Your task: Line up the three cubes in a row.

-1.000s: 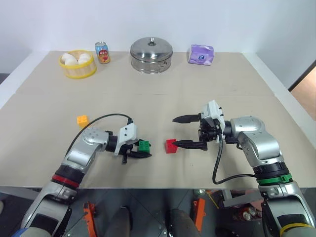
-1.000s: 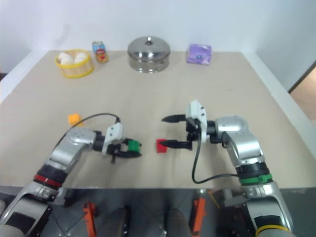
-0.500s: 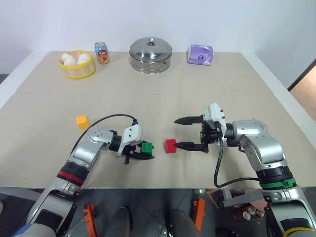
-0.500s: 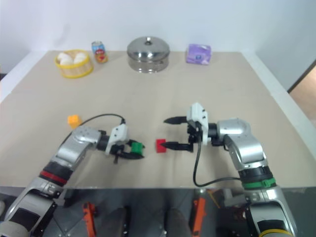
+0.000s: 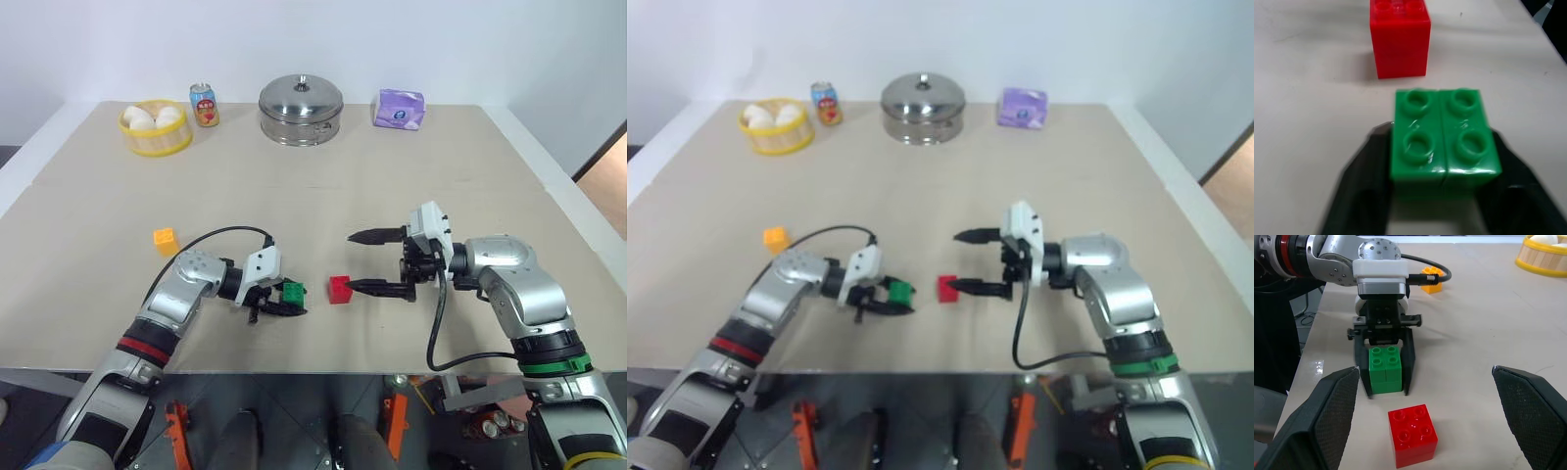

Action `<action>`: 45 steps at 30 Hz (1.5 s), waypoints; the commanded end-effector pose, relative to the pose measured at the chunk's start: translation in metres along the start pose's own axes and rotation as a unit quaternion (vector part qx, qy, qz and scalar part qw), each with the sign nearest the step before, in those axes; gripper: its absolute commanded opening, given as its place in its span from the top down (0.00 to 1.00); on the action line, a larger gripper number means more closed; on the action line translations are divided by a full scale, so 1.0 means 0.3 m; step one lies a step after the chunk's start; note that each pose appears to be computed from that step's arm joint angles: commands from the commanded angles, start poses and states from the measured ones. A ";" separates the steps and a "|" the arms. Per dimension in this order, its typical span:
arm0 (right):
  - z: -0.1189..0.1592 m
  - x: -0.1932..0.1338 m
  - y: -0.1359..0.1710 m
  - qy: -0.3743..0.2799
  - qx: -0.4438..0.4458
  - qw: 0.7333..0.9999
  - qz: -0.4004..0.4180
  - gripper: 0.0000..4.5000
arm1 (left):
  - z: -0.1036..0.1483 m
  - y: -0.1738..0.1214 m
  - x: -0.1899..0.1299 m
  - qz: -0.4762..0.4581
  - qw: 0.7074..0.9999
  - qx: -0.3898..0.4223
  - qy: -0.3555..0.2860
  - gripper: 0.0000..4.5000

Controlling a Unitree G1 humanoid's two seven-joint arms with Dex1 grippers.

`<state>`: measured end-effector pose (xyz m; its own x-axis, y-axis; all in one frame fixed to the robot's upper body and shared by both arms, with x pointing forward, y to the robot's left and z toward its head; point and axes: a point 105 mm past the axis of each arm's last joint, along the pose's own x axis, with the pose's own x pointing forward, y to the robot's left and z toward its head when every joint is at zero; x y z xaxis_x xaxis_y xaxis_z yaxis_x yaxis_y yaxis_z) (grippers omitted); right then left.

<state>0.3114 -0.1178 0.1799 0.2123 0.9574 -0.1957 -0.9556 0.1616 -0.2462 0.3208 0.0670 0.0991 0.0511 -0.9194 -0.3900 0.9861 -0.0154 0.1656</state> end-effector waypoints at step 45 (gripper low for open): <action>0.191 0.203 -0.100 -0.112 -0.045 0.992 0.032 0.00 | -0.077 0.110 -0.577 0.782 0.585 -0.205 -0.071 0.00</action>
<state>0.3428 -0.0531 0.2177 0.1034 0.9946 -0.0106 -0.9563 0.0964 -0.2760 0.3483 0.2275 0.1488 0.9695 0.2451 0.0078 -0.2446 0.9688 -0.0392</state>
